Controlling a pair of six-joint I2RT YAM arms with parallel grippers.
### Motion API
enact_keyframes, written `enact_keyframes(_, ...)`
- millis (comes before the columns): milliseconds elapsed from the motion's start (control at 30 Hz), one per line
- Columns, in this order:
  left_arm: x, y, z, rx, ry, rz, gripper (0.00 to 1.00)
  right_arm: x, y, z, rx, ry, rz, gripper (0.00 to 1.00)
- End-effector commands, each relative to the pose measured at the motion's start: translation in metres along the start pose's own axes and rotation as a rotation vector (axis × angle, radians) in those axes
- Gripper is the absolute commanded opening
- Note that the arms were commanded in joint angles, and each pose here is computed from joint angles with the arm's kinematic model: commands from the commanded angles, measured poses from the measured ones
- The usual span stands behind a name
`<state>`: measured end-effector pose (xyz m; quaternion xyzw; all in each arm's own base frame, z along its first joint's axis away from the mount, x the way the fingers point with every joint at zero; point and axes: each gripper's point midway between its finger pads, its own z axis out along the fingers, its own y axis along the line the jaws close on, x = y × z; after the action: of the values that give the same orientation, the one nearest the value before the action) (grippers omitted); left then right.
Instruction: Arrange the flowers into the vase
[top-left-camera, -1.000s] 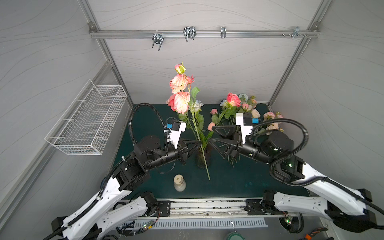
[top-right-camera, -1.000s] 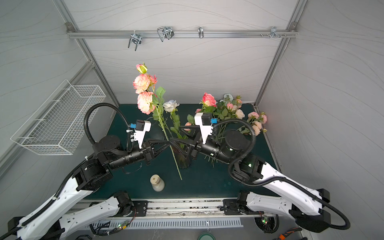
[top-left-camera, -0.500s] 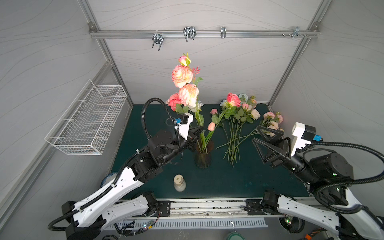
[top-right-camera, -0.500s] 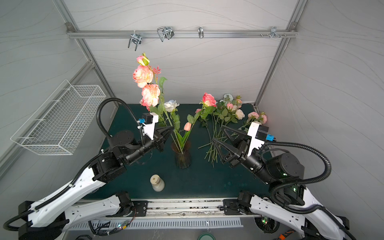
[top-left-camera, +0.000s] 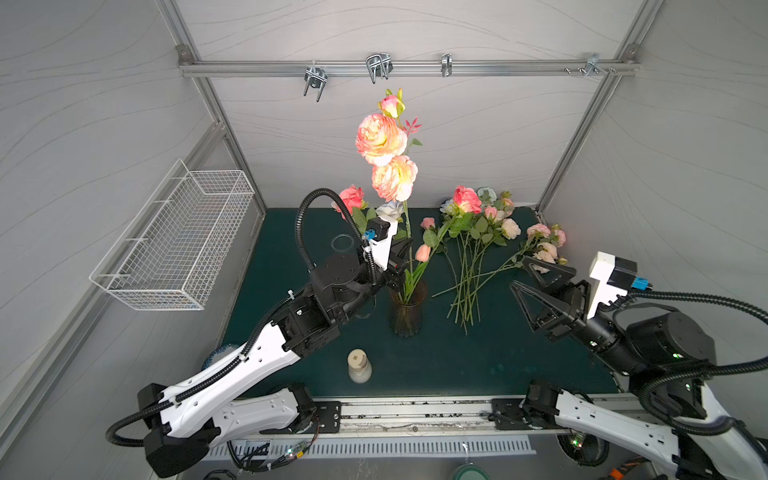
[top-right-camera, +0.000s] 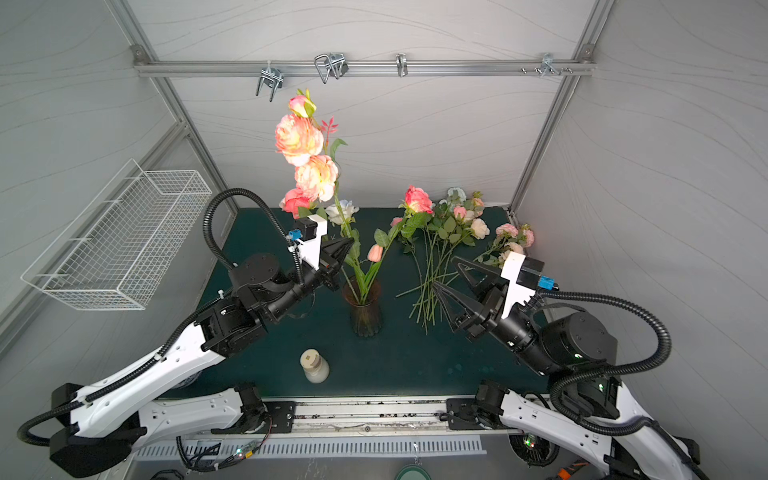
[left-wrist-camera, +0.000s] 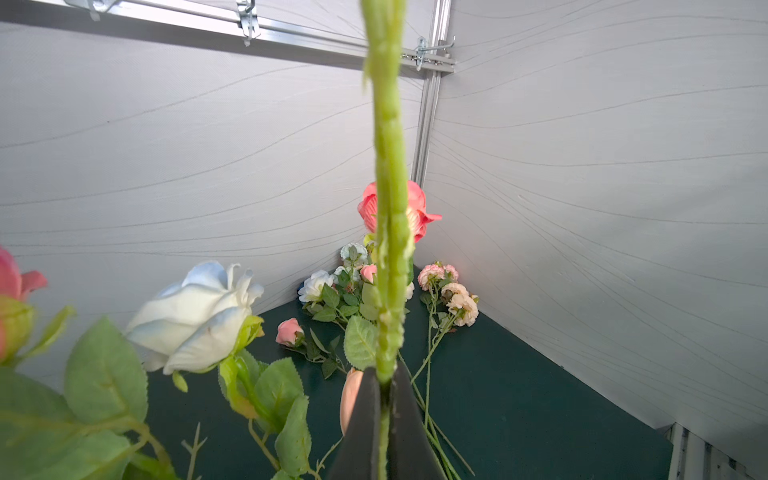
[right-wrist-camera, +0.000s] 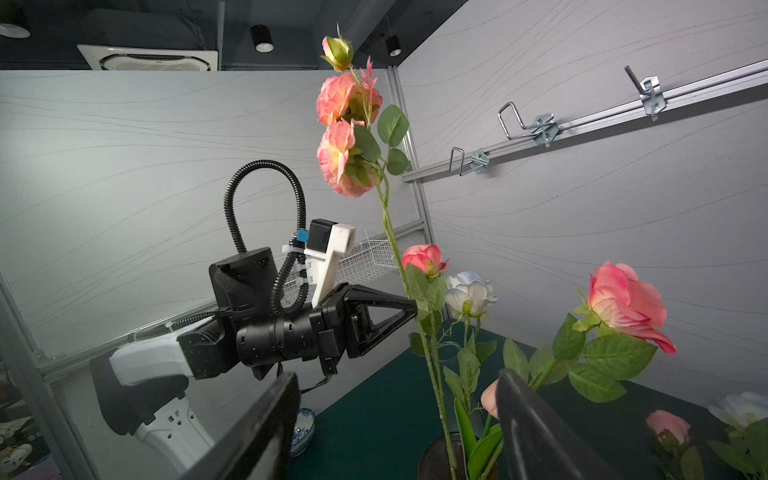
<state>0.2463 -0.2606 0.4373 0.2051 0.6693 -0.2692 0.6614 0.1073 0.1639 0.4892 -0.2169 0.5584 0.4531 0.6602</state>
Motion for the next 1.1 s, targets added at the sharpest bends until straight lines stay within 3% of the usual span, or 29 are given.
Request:
enact_keyframes(0, -0.031, -0.004, -0.005, 0.021, -0.063, -0.002, 0.0, 0.002, -0.005, -0.003, 0.022, -0.004, -0.023, 0.76)
enact_keyframes(367, 0.038, 0.003, 0.007, -0.018, 0.044, -0.022, 0.0, 0.005, -0.009, -0.005, 0.042, 0.0, -0.012, 0.76)
enact_keyframes(700, 0.102, 0.015, 0.001, -0.071, 0.179, -0.112, 0.0, 0.016, -0.014, 0.003, 0.068, 0.018, -0.012, 0.77)
enact_keyframes(833, 0.116, 0.018, -0.006, -0.093, 0.237, -0.157, 0.43, 0.03, -0.017, 0.011, 0.084, 0.06, -0.013, 0.77)
enact_keyframes(867, 0.117, 0.019, -0.009, -0.096, 0.239, -0.17, 0.49, 0.034, -0.019, 0.014, 0.091, 0.073, -0.011, 0.77)
enact_keyframes(967, 0.114, 0.018, -0.018, -0.083, 0.231, -0.198, 0.6, 0.048, -0.025, 0.02, 0.121, 0.108, -0.005, 0.78)
enact_keyframes(1067, 0.1, 0.016, -0.028, -0.059, 0.209, -0.228, 0.62, 0.059, -0.032, 0.024, 0.163, 0.136, 0.004, 0.79)
